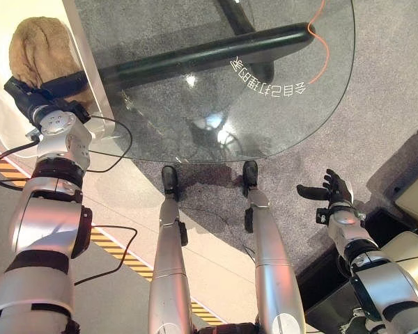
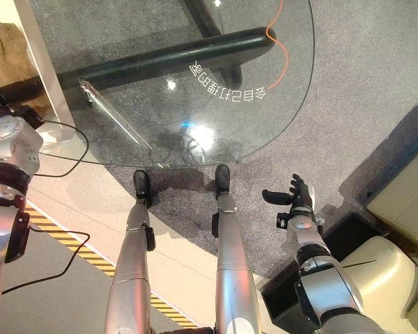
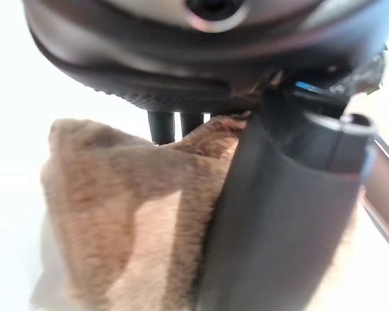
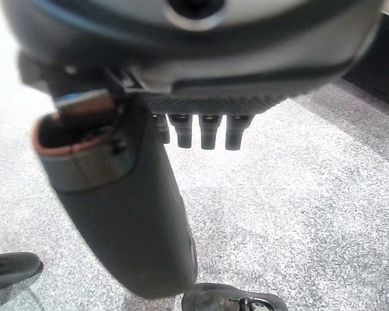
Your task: Wipe the table with a cloth and put it in the basket.
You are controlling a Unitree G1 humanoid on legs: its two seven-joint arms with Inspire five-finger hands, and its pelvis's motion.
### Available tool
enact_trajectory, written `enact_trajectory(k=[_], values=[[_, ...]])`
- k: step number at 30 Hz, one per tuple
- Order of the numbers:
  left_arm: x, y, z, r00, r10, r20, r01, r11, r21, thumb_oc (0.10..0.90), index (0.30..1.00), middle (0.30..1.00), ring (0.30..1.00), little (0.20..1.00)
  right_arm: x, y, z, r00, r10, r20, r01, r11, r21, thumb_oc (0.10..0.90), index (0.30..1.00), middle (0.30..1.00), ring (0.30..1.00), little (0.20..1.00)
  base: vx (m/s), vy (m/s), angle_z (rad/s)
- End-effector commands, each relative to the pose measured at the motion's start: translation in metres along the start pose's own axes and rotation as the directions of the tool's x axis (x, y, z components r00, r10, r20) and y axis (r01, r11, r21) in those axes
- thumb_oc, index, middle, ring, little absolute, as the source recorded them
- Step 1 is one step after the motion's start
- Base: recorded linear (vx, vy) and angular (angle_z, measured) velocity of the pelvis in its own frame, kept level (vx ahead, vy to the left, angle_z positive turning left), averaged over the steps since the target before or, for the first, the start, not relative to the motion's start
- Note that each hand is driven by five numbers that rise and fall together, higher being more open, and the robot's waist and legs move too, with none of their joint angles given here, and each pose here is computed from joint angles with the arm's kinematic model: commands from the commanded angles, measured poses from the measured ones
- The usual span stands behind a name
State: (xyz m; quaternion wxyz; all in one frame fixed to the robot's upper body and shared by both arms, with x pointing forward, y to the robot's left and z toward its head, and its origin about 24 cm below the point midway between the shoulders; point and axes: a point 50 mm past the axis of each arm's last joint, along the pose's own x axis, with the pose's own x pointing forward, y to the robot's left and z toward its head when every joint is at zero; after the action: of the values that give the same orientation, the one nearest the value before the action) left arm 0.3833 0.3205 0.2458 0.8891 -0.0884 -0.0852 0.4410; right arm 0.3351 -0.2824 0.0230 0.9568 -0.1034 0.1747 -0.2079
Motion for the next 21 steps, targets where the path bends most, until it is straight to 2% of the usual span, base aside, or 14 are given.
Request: enact_trajectory(k=[1,21], values=[[0.019,0.036,0.031,0.988,0.140,0.069,-0.138,0.990,-0.032,0.800,0.900,0.900,0.900,0.900,-0.001,-0.027,-0.014,0.996,-0.075,-0.039,0.073,0.996,-0.046,0.800,0.900,0.900,0.900,0.900,0.00,0.000,0.00],[0.017,0.040,0.025,0.982,0.145,0.121,-0.138,0.989,-0.061,0.800,0.900,0.900,0.900,0.900,-0.005,-0.025,-0.026,0.995,-0.084,-0.055,0.082,0.996,-0.032,0.800,0.900,0.900,0.900,0.900,0.00,0.000,0.00]])
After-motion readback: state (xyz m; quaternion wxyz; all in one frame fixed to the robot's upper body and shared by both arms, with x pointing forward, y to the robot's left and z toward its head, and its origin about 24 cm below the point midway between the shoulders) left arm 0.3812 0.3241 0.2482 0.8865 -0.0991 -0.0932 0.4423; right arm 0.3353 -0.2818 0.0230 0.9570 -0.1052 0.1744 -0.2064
